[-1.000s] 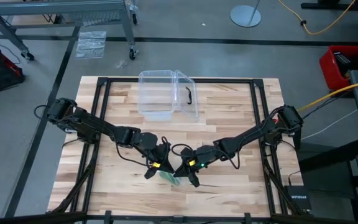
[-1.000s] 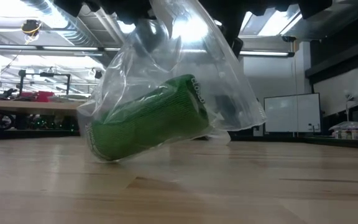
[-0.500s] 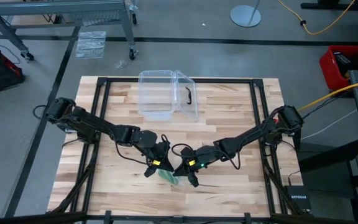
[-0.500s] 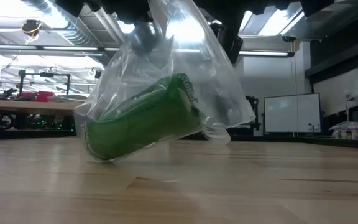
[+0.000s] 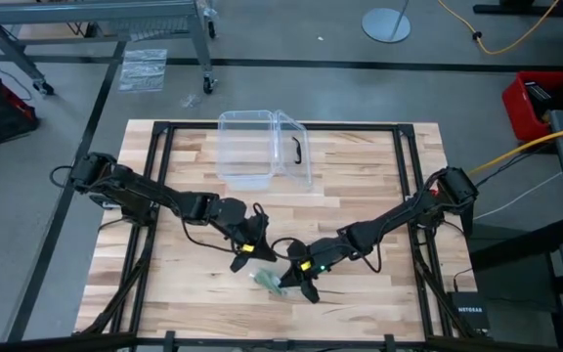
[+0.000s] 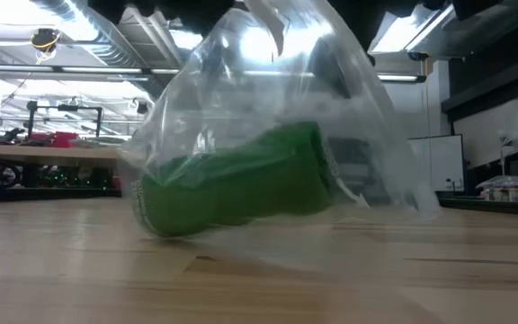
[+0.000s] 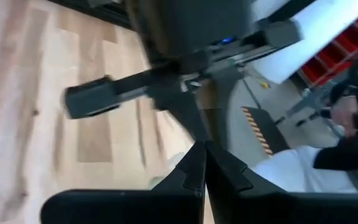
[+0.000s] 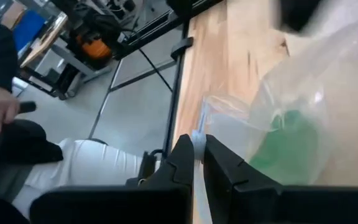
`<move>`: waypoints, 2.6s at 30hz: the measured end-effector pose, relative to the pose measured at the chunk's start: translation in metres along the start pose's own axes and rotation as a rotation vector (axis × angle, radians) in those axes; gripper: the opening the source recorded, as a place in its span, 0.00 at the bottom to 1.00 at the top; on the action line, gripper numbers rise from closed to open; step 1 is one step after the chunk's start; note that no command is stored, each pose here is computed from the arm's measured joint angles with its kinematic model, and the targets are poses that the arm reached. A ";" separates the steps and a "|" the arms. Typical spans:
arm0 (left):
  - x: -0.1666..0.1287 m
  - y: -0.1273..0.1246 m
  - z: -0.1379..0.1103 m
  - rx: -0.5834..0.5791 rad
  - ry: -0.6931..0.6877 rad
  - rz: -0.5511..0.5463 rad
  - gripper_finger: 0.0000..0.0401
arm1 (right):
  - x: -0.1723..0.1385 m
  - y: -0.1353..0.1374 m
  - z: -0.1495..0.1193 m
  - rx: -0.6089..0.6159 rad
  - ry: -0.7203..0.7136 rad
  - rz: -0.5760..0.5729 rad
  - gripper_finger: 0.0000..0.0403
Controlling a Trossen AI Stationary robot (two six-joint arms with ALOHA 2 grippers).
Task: Roll bandage
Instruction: Close the transparent zip bag
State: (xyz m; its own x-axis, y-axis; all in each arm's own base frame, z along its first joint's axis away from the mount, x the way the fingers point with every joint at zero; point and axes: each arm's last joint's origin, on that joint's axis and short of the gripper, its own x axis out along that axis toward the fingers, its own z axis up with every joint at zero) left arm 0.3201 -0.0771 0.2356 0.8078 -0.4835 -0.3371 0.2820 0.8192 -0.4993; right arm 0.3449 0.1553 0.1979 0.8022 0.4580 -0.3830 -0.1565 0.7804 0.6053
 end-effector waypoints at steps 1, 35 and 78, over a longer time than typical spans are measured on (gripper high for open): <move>-0.001 0.001 0.001 -0.011 -0.001 -0.008 0.00 | 0.000 0.000 0.000 0.000 -0.002 -0.005 0.04; 0.005 -0.012 -0.015 -0.046 0.080 0.027 0.39 | -0.003 -0.015 0.016 -0.033 -0.075 -0.039 0.04; 0.007 -0.014 -0.015 0.042 0.073 0.011 0.00 | -0.003 -0.011 0.018 -0.043 -0.105 -0.019 0.04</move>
State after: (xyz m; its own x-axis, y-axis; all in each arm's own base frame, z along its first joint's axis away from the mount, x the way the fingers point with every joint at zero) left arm 0.3136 -0.0964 0.2279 0.7714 -0.4943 -0.4008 0.2956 0.8361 -0.4621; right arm 0.3546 0.1379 0.2051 0.8610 0.3972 -0.3176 -0.1630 0.8071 0.5675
